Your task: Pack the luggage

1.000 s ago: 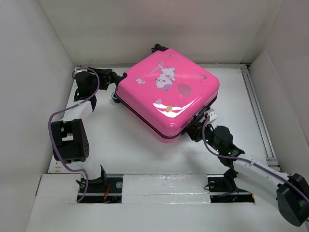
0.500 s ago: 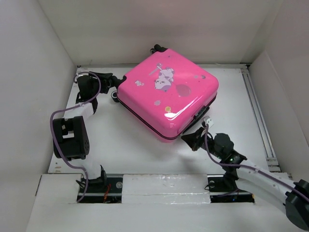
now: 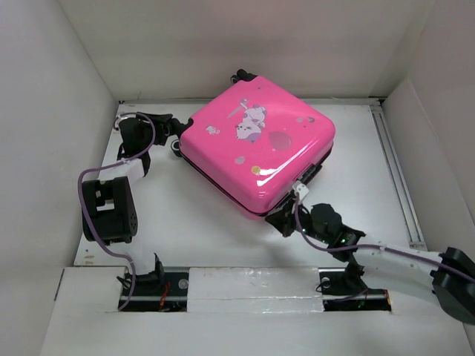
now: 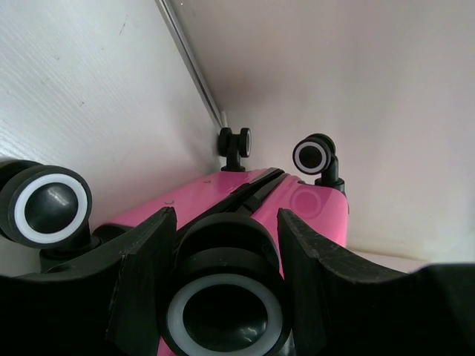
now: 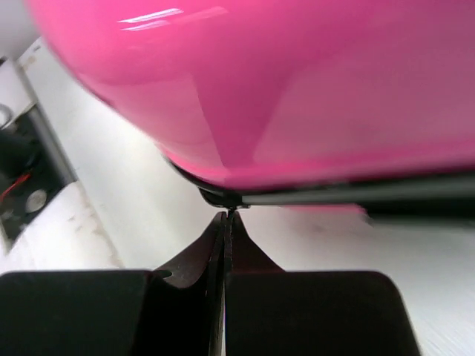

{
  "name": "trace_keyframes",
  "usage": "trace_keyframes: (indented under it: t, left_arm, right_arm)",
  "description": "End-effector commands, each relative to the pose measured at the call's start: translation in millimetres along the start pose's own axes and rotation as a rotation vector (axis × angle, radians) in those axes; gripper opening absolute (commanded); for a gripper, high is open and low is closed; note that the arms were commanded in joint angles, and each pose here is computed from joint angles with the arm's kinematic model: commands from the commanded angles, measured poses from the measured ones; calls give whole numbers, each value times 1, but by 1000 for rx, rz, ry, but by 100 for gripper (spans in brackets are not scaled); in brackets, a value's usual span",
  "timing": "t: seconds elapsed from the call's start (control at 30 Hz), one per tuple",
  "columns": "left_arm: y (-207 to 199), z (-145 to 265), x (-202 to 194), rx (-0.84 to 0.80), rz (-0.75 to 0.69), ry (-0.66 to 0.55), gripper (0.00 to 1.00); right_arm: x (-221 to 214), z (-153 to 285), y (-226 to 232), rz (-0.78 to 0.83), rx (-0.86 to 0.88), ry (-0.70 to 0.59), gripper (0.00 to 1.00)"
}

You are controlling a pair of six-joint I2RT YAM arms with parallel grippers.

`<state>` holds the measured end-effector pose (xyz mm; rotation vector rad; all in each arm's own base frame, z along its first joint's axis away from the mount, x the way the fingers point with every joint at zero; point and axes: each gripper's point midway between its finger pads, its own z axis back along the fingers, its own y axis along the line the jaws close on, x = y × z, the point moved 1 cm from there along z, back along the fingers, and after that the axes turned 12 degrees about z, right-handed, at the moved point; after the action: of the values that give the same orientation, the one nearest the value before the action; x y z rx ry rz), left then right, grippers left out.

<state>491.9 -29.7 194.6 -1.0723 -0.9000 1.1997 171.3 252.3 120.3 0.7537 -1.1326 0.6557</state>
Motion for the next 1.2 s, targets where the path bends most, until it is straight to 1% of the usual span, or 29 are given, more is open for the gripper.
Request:
trace_keyframes:
  t: [0.0, 0.03, 0.07, 0.13, 0.17, 0.23, 0.27, 0.33, 0.4, 0.47, 0.5, 0.53, 0.57, 0.6, 0.63, 0.67, 0.7, 0.77, 0.8, 0.83, 0.87, 0.9, 0.93, 0.97, 1.0, 1.03, 1.07, 1.1, 1.17]
  left_arm:
    - [-52, 14, -6, -188, -30, 22, 0]
    - [-47, 14, -7, -179, -28, 23, 0]
    - [-50, 14, -7, -191, -19, 23, 0]
    - [-51, 16, -12, -197, -22, 32, 0]
    - [-53, 20, -13, -207, -16, 33, 0]
    - [-48, 23, -20, -204, -17, 45, 0]
    - [-53, 28, -23, -223, -22, 40, 0]
    - [-48, 34, -29, -228, -12, 42, 0]
    - [-53, 46, -31, -261, -6, 43, 0]
    - [-43, 56, -34, -264, 4, 44, 0]
    - [-48, 67, -36, -284, -1, 44, 0]
    - [-36, 73, -38, -273, 1, 44, 0]
    - [-35, 79, -40, -283, -1, 44, 0]
    - [-39, 91, -42, -305, -16, 42, 0]
    - [-26, 98, -44, -300, -14, 42, 0]
    - [-23, 104, -46, -305, -16, 42, 0]
    - [-20, 109, -47, -307, -16, 42, 0]
    - [-20, 124, -52, -329, -23, 52, 0]
    - [-3, 129, -54, -301, -16, 53, 0]
    - [-5, 139, -59, -323, -23, 61, 0]
    - [-2, 144, -60, -328, -24, 61, 0]
    - [14, 148, -62, -305, -19, 62, 0]
    - [17, 153, -63, -308, -19, 62, 0]
    - [15, 161, -63, -326, -33, 51, 0]
    - [25, 163, -64, -302, -36, 50, 0]
    - [25, 166, -65, -309, -38, 50, 0]
    - [21, 169, -63, -326, -53, 36, 0]
    - [21, 168, -61, -326, -60, 21, 0]
    - [18, 170, -61, -336, -63, 21, 0]
  right_arm:
    - [31, -10, 76, 11, 294, -53, 0]
    - [39, -12, 98, 35, 338, -63, 0]
    - [41, -15, 105, 38, 336, -63, 0]
    - [45, -25, 108, 41, 274, -68, 0]
    - [56, -29, 115, 27, 256, -91, 0]
    - [57, -44, 105, -11, 156, -83, 0]
    - [70, -53, 97, -33, 85, -120, 0]
    - [60, -69, 79, -38, -35, -97, 0]
    - [73, -74, 61, -49, -127, -133, 0]
    - [89, -60, 47, -70, -144, -186, 0]
    - [88, -54, 26, -77, -166, -184, 0]
    - [94, -46, 16, -85, -173, -203, 0]
    - [114, -31, 8, -85, -172, -263, 0]
    - [113, -25, 0, -71, -162, -237, 0]
    - [127, -10, -26, -54, -227, -262, 0]
    - [140, -3, -34, -56, -235, -300, 0]
    - [139, 2, -44, -32, -254, -275, 0]
    - [157, 13, -65, -13, -280, -293, 0]
    - [163, 18, -69, -2, -280, -302, 0]
    - [157, 18, -71, -5, -264, -274, 0]
    - [161, 22, -77, -6, -278, -279, 0]
    - [151, 20, -76, -10, -264, -253, 0]
    - [145, 22, -76, -24, -260, -249, 0]
    - [136, 22, -68, -40, -224, -242, 0]
    - [100, 20, -65, -80, -214, -193, 0]
    - [102, 23, -54, -132, -175, -258, 0]
    - [92, 22, -47, -164, -144, -270, 0]
    - [61, 18, -34, -198, -100, -226, 0]
    - [55, 12, -22, -221, -63, -220, 0]
